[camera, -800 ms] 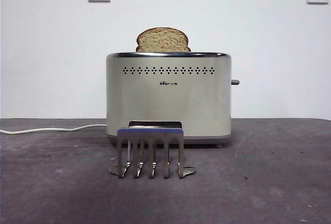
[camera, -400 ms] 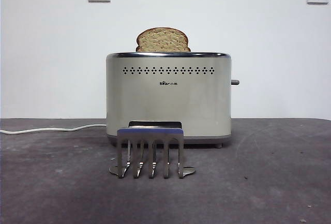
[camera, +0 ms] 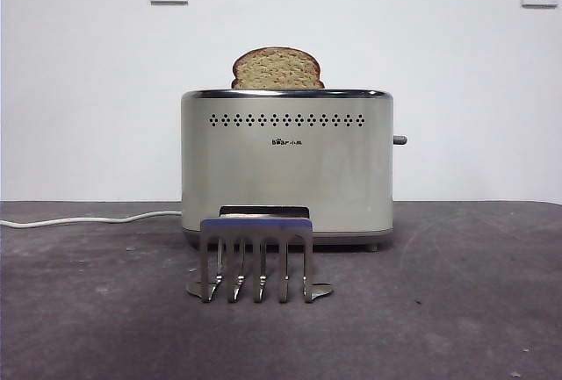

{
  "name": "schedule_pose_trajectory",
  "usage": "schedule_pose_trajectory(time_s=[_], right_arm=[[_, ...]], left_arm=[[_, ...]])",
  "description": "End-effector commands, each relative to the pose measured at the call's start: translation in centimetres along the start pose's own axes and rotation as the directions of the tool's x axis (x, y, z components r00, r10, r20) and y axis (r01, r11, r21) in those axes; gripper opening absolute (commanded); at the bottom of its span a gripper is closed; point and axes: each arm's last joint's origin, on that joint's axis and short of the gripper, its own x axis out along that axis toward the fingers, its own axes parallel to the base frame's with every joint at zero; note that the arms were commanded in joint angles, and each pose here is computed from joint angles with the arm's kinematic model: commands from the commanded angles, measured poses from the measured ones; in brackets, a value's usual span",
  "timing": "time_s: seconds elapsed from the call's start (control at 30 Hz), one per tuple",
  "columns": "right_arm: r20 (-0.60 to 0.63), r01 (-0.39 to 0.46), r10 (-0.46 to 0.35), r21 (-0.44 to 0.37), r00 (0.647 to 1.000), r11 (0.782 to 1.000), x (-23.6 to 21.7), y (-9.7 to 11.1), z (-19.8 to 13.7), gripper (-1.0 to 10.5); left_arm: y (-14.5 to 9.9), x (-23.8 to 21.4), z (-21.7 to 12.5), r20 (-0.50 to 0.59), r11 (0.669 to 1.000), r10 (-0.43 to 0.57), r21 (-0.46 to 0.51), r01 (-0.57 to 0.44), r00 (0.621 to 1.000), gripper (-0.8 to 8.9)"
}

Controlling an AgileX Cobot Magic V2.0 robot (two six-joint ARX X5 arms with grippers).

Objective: Pick up a slice of bread from the rack,put the bread on the toaster,press the button

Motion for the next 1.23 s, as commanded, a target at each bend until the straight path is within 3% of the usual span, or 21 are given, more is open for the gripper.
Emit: schedule_pose_trajectory(time_s=[0.03, 0.13, 0.33, 0.5, 0.67, 0.77, 0.97, 1.23], right_arm=[[-0.006, 0.001, -0.001, -0.006, 1.000, 1.000, 0.2, -0.2, -0.1, 0.0], [-0.006, 0.001, -0.001, -0.006, 1.000, 1.000, 0.2, -0.2, -0.1, 0.0], [-0.006, 0.002, -0.002, -0.006, 1.000, 1.000, 0.2, -0.2, -0.1, 0.0], [-0.006, 0.002, -0.002, -0.007, 1.000, 1.000, 0.2, -0.1, -0.1, 0.0], [-0.006, 0.002, -0.002, -0.006, 1.000, 1.000, 0.2, -0.2, -0.1, 0.0], [-0.006, 0.002, -0.002, -0.006, 1.000, 1.000, 0.2, -0.2, -0.1, 0.0], [-0.006, 0.002, -0.002, -0.006, 1.000, 1.000, 0.2, -0.2, -0.1, 0.0], [-0.006, 0.002, -0.002, -0.006, 1.000, 1.000, 0.2, -0.2, -0.1, 0.0]], left_arm=[[0.6, -1.4, 0.2, 0.081, 0.993, 0.108, 0.039, -0.112, 0.991, -0.04], [1.0, -3.9, 0.5, 0.228, 0.981, 0.176, 0.042, -0.190, 0.958, -0.04], [1.4, -8.5, 0.0, 0.480, 0.926, 0.322, 0.020, -0.377, 0.816, -0.04], [1.8, -9.3, -3.0, 0.623, 0.847, 0.428, -0.024, -0.531, 0.654, -0.04], [2.1, -7.6, -8.3, 0.647, 0.740, 0.565, -0.122, -0.662, 0.513, -0.04], [2.3, -5.8, -11.8, 0.637, 0.705, 0.606, -0.153, -0.692, 0.476, -0.04], [2.6, -1.7, -18.7, 0.618, 0.678, 0.640, -0.173, -0.715, 0.457, -0.04], [2.9, 3.2, -26.2, 0.570, 0.668, 0.673, -0.193, -0.719, 0.472, -0.04]])
